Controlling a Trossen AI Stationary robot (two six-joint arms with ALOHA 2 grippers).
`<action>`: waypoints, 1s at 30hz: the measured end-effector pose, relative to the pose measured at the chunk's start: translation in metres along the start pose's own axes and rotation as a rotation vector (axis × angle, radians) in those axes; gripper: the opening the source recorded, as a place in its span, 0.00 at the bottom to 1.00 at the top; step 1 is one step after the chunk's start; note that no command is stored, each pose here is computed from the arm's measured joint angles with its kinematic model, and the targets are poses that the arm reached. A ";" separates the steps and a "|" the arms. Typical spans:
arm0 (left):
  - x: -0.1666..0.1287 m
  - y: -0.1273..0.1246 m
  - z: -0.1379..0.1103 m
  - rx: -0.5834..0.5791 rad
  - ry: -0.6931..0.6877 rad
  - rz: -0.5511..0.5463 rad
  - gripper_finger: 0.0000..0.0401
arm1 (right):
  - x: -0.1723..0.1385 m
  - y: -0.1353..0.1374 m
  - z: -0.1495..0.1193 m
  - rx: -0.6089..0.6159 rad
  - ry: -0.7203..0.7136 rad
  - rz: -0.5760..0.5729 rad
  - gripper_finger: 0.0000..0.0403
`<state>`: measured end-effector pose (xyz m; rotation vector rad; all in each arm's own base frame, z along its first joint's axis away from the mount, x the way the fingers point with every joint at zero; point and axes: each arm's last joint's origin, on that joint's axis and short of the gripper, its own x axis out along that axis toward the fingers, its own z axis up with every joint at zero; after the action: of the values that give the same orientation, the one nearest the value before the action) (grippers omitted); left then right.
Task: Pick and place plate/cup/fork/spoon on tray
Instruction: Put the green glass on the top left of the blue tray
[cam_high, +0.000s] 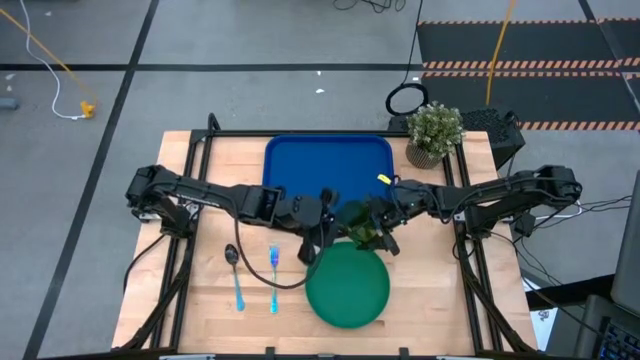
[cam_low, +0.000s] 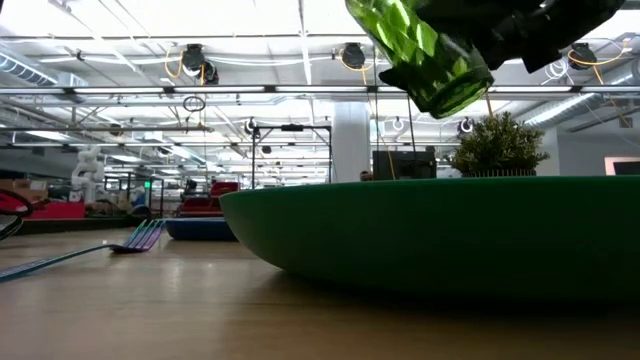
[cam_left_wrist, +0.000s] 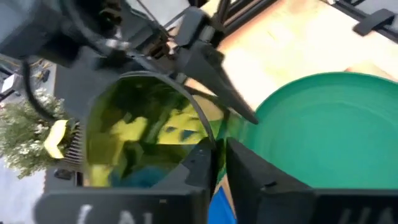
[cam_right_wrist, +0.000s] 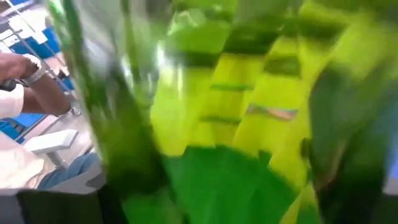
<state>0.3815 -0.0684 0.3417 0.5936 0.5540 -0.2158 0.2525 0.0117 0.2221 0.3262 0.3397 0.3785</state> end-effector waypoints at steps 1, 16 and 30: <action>0.000 0.000 0.000 -0.001 -0.006 -0.005 0.06 | 0.000 0.001 0.002 -0.007 -0.018 -0.001 0.89; 0.000 -0.004 -0.005 -0.052 0.062 -0.027 0.02 | 0.000 0.003 0.005 -0.023 -0.055 -0.044 0.99; -0.031 -0.002 0.005 -0.060 0.027 0.026 0.02 | -0.004 0.003 -0.005 -0.062 0.060 -0.059 0.99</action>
<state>0.3570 -0.0719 0.3608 0.5460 0.5768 -0.1666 0.2463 0.0137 0.2197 0.2437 0.3952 0.3402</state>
